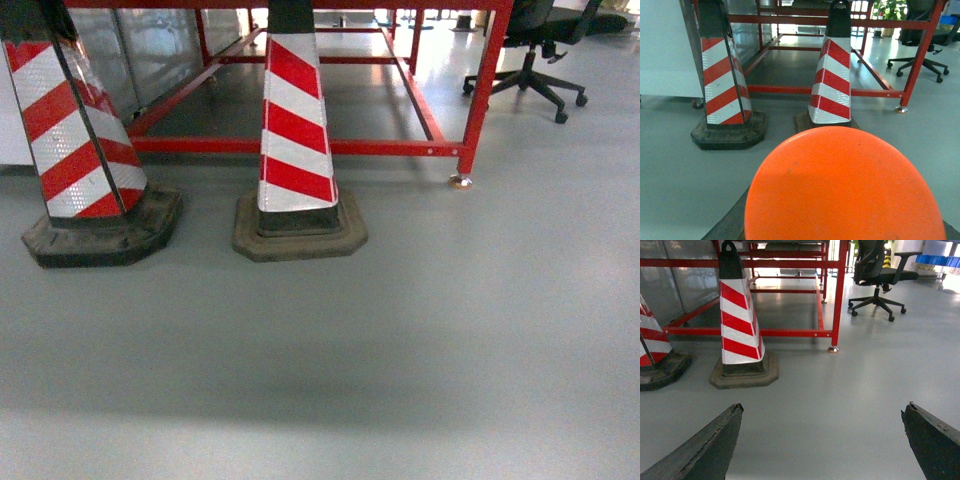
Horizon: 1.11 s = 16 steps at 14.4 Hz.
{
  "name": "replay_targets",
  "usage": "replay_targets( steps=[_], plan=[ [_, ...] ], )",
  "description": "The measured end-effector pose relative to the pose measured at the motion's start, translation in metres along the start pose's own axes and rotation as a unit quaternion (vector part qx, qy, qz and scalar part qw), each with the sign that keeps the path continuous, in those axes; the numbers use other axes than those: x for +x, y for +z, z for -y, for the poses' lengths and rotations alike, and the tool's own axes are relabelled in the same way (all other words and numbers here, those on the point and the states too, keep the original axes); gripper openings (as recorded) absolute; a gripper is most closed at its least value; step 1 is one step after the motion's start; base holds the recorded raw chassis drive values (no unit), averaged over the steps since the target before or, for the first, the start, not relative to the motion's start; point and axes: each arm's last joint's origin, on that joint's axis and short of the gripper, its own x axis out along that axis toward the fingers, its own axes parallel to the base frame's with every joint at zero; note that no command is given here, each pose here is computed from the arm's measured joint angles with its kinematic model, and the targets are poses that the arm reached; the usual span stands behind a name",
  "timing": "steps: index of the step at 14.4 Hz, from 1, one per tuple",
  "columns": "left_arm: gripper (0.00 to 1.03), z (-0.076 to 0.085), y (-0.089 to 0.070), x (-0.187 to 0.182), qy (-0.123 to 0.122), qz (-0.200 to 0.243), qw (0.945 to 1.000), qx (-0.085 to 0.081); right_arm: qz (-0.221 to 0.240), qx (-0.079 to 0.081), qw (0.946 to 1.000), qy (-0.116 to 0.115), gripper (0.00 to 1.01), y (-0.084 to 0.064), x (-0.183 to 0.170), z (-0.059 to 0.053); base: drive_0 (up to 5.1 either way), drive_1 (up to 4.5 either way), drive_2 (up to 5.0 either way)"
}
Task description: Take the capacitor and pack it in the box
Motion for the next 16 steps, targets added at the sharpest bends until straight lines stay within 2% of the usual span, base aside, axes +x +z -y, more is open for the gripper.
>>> replay_targets(
  steps=[16],
  plan=[
    [0.44, 0.0002, 0.0002, 0.0000, -0.003, 0.001, 1.0000, 0.000, -0.002, 0.000, 1.0000, -0.002, 0.98, -0.0004, 0.0000, 0.0001, 0.0, 4.29, -4.3]
  ],
)
